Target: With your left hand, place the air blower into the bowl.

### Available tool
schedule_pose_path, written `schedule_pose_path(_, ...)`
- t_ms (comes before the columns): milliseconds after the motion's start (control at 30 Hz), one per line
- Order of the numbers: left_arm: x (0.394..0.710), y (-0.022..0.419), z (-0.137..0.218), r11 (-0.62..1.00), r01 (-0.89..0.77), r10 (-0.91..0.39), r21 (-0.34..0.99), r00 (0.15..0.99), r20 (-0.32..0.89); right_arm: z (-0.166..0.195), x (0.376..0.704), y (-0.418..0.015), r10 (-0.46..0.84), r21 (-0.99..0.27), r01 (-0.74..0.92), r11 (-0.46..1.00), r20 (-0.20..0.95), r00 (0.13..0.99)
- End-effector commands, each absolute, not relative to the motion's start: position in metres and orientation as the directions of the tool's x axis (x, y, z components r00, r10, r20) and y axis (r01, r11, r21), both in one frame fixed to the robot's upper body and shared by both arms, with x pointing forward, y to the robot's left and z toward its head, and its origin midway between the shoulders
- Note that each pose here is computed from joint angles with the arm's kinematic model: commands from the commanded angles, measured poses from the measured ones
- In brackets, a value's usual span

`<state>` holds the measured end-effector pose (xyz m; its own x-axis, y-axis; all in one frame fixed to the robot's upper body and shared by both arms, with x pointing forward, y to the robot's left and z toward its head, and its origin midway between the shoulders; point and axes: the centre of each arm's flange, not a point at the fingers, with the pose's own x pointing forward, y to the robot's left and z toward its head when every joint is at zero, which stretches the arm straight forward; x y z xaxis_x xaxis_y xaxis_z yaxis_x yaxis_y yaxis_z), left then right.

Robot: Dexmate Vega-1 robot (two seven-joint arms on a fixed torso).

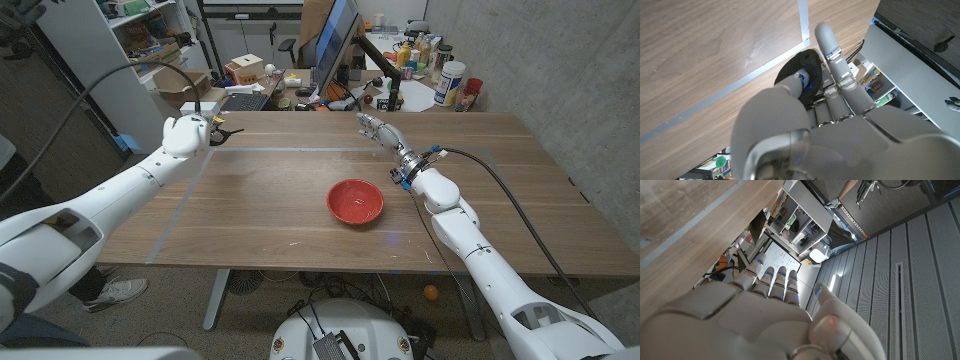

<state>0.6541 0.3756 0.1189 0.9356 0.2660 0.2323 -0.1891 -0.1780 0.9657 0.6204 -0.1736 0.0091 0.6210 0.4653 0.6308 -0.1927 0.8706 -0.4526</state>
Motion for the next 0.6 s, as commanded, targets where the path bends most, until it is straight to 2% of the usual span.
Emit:
schedule_pose_path(33, 0.63, 0.363, 0.13, -0.203, -0.298, 0.148, 0.933, 0.932, 0.33, 0.008, 0.615, -0.173, 0.471, -0.456, -0.195, 0.869, 0.636, 0.612)
schedule_pose_path(600, 0.6, 0.333, 0.14, -0.254, -0.404, -0.003, 0.879, 0.909, 0.417, 0.008, 0.602, -0.171, 0.483, -0.465, -0.196, 0.863, 0.65, 0.586)
